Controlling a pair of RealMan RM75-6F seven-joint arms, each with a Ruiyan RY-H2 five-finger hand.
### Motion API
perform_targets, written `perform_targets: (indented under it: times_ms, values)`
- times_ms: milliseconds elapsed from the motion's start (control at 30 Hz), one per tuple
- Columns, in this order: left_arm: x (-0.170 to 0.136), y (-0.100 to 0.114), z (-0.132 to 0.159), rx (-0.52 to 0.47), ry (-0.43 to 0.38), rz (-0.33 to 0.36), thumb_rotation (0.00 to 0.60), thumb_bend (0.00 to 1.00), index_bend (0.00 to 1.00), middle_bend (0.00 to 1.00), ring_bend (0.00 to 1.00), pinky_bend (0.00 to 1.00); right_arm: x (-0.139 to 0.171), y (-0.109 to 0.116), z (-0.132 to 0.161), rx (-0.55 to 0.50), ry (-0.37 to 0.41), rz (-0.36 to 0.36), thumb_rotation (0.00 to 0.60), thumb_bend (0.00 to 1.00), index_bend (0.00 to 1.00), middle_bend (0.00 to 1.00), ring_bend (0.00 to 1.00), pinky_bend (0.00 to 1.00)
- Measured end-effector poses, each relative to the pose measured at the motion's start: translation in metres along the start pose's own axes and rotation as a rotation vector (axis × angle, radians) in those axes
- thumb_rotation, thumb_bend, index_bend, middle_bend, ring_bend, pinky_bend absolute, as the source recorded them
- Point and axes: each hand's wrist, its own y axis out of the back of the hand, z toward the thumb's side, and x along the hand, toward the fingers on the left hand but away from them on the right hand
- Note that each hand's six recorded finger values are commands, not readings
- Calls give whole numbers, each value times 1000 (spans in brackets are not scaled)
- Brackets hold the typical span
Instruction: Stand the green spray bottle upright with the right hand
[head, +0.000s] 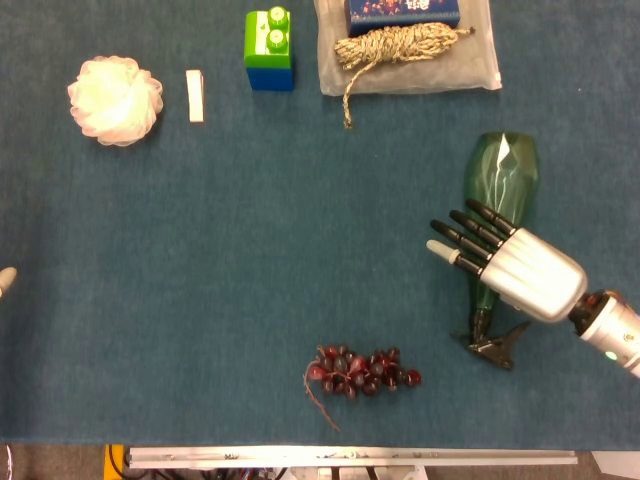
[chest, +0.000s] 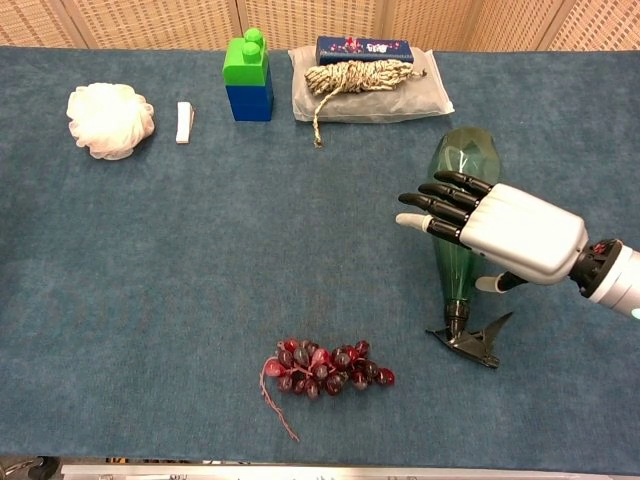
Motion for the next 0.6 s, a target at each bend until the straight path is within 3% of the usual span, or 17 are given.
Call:
perform_targets:
  times_ms: [300,600]
  values:
    - [0,0,0,0,0,0,600,0,0,0,0,0,3,0,-12,-34,-25,93,600,0,84,0,0,0]
    - [0,0,0,0,0,0,600,0,0,0,0,0,-4,6,-25,56,-44,182,600,0,84,0,0,0]
